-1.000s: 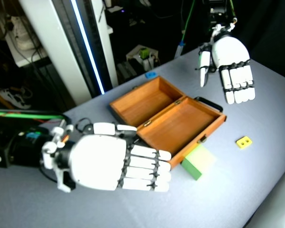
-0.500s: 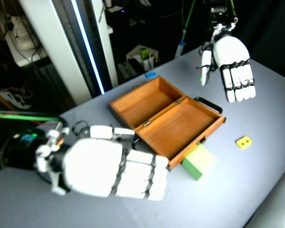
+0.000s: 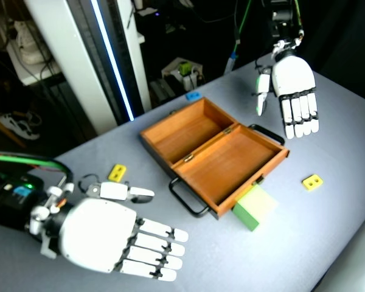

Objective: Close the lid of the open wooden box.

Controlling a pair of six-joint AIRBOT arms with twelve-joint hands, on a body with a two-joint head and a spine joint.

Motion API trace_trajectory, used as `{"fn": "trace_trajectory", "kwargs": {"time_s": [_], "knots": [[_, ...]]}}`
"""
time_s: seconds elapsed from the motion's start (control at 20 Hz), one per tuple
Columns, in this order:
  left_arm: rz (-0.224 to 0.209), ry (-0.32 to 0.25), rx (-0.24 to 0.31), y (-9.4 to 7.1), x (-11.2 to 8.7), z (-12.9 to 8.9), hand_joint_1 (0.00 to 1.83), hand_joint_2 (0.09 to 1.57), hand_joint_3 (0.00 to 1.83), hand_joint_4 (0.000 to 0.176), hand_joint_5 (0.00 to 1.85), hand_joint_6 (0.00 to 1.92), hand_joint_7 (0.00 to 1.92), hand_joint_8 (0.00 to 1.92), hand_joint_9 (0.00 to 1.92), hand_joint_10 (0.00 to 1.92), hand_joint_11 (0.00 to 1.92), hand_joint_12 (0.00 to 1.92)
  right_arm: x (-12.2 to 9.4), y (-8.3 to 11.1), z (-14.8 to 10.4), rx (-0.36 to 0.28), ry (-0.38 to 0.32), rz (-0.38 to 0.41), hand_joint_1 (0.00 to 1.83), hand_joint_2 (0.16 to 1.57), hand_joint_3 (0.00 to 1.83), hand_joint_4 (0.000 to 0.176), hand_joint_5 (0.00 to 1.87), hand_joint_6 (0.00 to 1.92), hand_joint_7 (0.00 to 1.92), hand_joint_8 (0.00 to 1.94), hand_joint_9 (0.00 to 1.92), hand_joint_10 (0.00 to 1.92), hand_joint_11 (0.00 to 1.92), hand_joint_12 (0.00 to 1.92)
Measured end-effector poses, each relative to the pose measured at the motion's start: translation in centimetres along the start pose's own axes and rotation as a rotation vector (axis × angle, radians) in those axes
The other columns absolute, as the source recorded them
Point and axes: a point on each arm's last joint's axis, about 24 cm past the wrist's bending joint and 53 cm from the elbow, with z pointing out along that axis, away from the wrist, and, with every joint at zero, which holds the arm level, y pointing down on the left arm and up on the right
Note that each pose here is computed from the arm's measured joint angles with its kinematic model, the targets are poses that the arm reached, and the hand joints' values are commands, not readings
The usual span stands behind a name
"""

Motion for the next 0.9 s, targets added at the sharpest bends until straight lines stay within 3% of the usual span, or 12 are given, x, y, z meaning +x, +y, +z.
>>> {"fn": "trace_trajectory", "kwargs": {"time_s": [0.1, 0.25, 0.5, 0.9], "knots": [[0.005, 0.041, -0.002, -0.1, 1.3, 0.3, 0.21, 1.37, 0.00, 0.000, 0.16, 0.00, 0.17, 0.00, 0.14, 0.01, 0.17, 0.02, 0.8, -0.3, 0.2, 0.012, 0.018, -0.004, 0.00, 1.33, 0.00, 0.000, 0.11, 0.00, 0.09, 0.00, 0.01, 0.00, 0.02, 0.00], [0.007, 0.057, -0.002, -0.2, 1.8, 0.4, 0.28, 1.36, 0.00, 0.000, 0.18, 0.00, 0.18, 0.00, 0.16, 0.01, 0.19, 0.03, 1.9, 0.1, 0.5, -0.001, 0.047, -0.021, 0.00, 1.32, 0.00, 0.000, 0.11, 0.00, 0.09, 0.00, 0.01, 0.00, 0.03, 0.01], [0.025, 0.103, 0.019, -1.2, 3.5, 0.8, 0.22, 1.38, 0.00, 0.000, 0.14, 0.00, 0.13, 0.00, 0.09, 0.00, 0.14, 0.00, 3.7, 0.7, 0.8, -0.017, 0.093, -0.032, 0.00, 1.27, 0.00, 0.000, 0.11, 0.00, 0.08, 0.00, 0.00, 0.00, 0.01, 0.00], [0.027, 0.098, 0.040, -2.0, 3.6, 0.8, 0.17, 1.38, 0.00, 0.000, 0.16, 0.00, 0.16, 0.00, 0.14, 0.01, 0.17, 0.02, 6.5, 2.8, 1.8, -0.080, 0.152, -0.056, 0.00, 1.29, 0.00, 0.000, 0.08, 0.01, 0.09, 0.02, 0.00, 0.00, 0.02, 0.01]]}}
